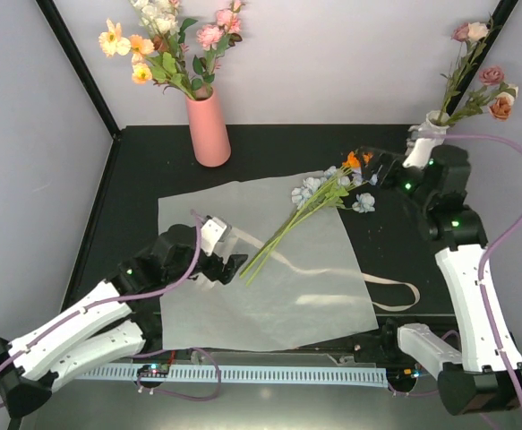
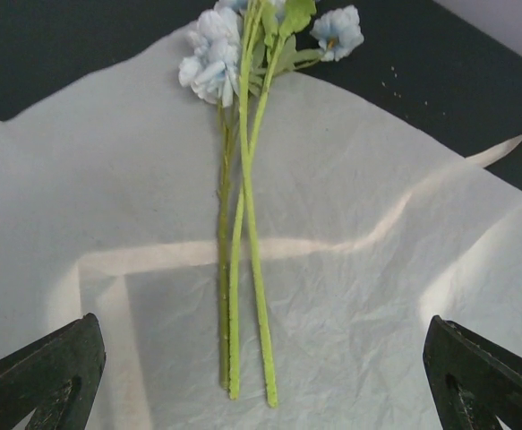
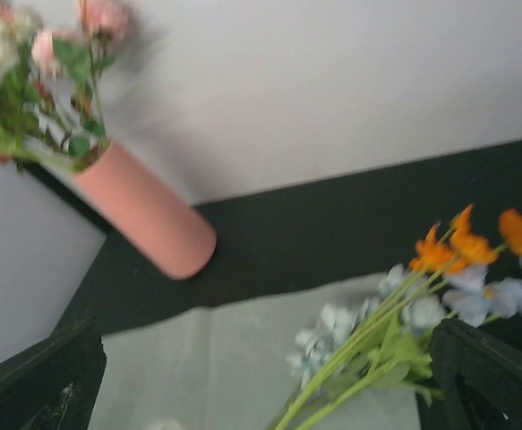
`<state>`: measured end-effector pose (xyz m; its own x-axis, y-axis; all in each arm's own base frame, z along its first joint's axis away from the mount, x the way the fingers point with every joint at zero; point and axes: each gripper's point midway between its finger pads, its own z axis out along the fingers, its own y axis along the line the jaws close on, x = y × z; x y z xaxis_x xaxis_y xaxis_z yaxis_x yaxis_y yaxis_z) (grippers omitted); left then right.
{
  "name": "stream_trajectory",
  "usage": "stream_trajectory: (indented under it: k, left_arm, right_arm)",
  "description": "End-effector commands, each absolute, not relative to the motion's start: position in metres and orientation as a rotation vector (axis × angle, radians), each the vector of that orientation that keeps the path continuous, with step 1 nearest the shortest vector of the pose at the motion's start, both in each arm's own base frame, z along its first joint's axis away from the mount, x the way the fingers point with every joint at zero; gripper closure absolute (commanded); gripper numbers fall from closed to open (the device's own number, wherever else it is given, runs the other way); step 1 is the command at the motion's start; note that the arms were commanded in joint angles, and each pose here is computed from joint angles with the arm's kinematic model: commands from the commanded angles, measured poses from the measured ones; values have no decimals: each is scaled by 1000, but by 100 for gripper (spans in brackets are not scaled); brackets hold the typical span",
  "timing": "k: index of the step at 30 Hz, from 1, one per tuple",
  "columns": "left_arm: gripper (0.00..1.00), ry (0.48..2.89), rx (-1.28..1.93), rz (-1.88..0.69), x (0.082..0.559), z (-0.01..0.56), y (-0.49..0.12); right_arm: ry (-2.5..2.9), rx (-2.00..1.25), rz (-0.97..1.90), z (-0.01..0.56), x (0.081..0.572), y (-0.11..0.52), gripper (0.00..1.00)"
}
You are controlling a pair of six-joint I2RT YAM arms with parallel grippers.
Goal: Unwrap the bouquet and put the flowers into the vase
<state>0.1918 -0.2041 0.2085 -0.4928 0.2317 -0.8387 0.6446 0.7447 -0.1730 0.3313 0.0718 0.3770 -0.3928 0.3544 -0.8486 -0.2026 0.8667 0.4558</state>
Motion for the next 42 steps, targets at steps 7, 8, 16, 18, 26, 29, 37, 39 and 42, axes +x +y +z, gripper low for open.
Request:
stream_trajectory:
  k: [7,8,16,18,26,29,37,39,42]
  left_arm:
    - [1,2152,805,-543,208,200,-229]
    - [1,2177,825,-514,211,194,-230]
    - [1,2354,954,-326,236,160,-243]
    - [3,2410,984,-293,242,146,-250]
    - [36,2577,990,-277,260,106,-277]
    - [44,2637,938,-279,262,90,-283]
    - [60,2694,907,-298,254,65,-297]
    - [63,2713,920,-297,250,56,-299]
    - [64,2730,923,-280,248,46,-300]
  right_arm:
    - [1986,-17,673,305,305,123,0]
    - [2001,-19,671,296,303,124,0]
    - [2090,-19,627,250,288,119,0]
    - [2101,-22,620,243,285,117,0]
    - [2135,-40,605,223,273,114,0]
    - [2151,-41,598,215,272,114,0]
    - [2170,-47,598,206,272,115,0]
    - [2175,-46,598,204,273,115,0]
    - [2183,-47,600,202,273,115,0]
